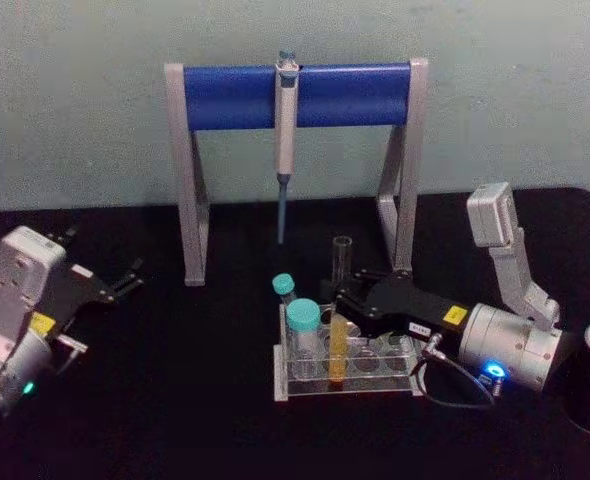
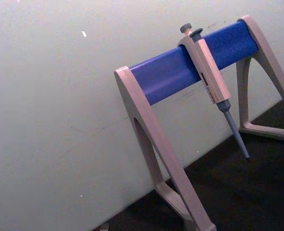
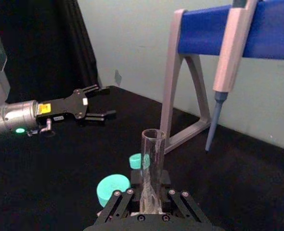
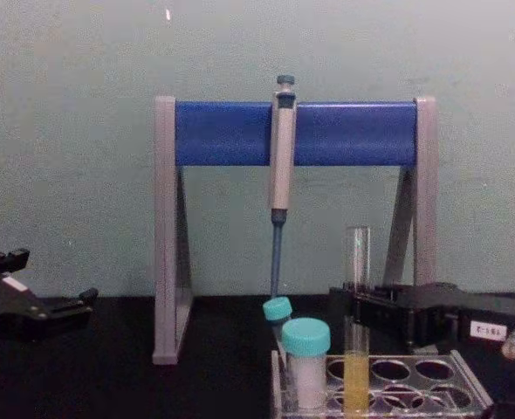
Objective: Pick up the test tube from the test tube rack, shake it, then place it back into the test tube rack.
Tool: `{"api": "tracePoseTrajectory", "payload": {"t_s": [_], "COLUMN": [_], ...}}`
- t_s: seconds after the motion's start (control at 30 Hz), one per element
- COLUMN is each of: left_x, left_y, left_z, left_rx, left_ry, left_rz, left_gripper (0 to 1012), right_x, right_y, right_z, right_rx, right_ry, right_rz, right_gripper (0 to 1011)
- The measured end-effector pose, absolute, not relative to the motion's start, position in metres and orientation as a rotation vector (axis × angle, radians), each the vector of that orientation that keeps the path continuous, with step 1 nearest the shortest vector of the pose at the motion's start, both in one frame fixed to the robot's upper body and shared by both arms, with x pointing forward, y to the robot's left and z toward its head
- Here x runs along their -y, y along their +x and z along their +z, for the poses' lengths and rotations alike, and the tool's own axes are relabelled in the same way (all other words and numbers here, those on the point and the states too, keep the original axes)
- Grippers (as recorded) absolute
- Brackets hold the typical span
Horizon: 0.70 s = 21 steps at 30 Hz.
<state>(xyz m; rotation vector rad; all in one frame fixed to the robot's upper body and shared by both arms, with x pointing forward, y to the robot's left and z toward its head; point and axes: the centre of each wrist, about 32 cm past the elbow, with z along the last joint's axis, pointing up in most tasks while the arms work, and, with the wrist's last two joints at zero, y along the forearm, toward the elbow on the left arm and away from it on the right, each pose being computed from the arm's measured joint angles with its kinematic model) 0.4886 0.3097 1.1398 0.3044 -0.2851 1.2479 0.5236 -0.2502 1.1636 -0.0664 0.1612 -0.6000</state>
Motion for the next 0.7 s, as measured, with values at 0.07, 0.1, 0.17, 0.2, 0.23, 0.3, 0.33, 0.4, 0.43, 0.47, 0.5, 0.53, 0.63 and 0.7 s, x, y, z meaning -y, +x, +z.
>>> {"api": "tracePoseTrajectory", "payload": {"t_s": [0.07,0.1,0.17,0.2,0.23,0.3,0.33,0.4,0.43,0.47,0.5,0.53,0.63,0.7], "left_x": [-0.310,-0.310,-0.310,-0.310,-0.310,-0.310,-0.310,-0.310,-0.310,-0.310,-0.310,-0.310,-0.310,-0.310], "left_y": [0.489,0.489,0.489,0.489,0.489,0.489,0.489,0.489,0.489,0.489,0.489,0.489,0.489,0.489], "left_z": [1.140,1.140,1.140,1.140,1.140,1.140,1.140,1.140,1.140,1.140,1.140,1.140,1.140,1.140], "left_rx": [0.285,0.285,0.285,0.285,0.285,0.285,0.285,0.285,0.285,0.285,0.285,0.285,0.285,0.285], "left_ry": [0.304,0.304,0.304,0.304,0.305,0.305,0.304,0.304,0.304,0.304,0.304,0.305,0.304,0.304], "left_rz": [1.248,1.248,1.248,1.248,1.248,1.248,1.248,1.248,1.248,1.248,1.248,1.248,1.248,1.248], "left_gripper": [1001,1001,1001,1001,1001,1002,1001,1001,1001,1001,1001,1001,1001,1001], "right_x": [0.249,0.249,0.248,0.248,0.247,0.246,0.246,0.245,0.244,0.244,0.244,0.244,0.243,0.244], "right_y": [0.522,0.521,0.520,0.518,0.517,0.515,0.514,0.512,0.511,0.510,0.510,0.509,0.507,0.506], "right_z": [1.165,1.165,1.166,1.167,1.167,1.168,1.169,1.171,1.172,1.173,1.174,1.175,1.178,1.180], "right_rx": [-0.140,-0.132,-0.115,-0.096,-0.086,-0.064,-0.058,-0.041,-0.032,-0.028,-0.025,-0.020,-0.010,0.000], "right_ry": [-0.072,-0.075,-0.080,-0.086,-0.090,-0.097,-0.099,-0.099,-0.097,-0.096,-0.095,-0.093,-0.088,-0.087], "right_rz": [-0.598,-0.597,-0.595,-0.594,-0.594,-0.592,-0.592,-0.590,-0.588,-0.587,-0.587,-0.586,-0.586,-0.589], "right_gripper": [233,233,233,233,233,233,233,233,233,233,233,233,233,233]}}
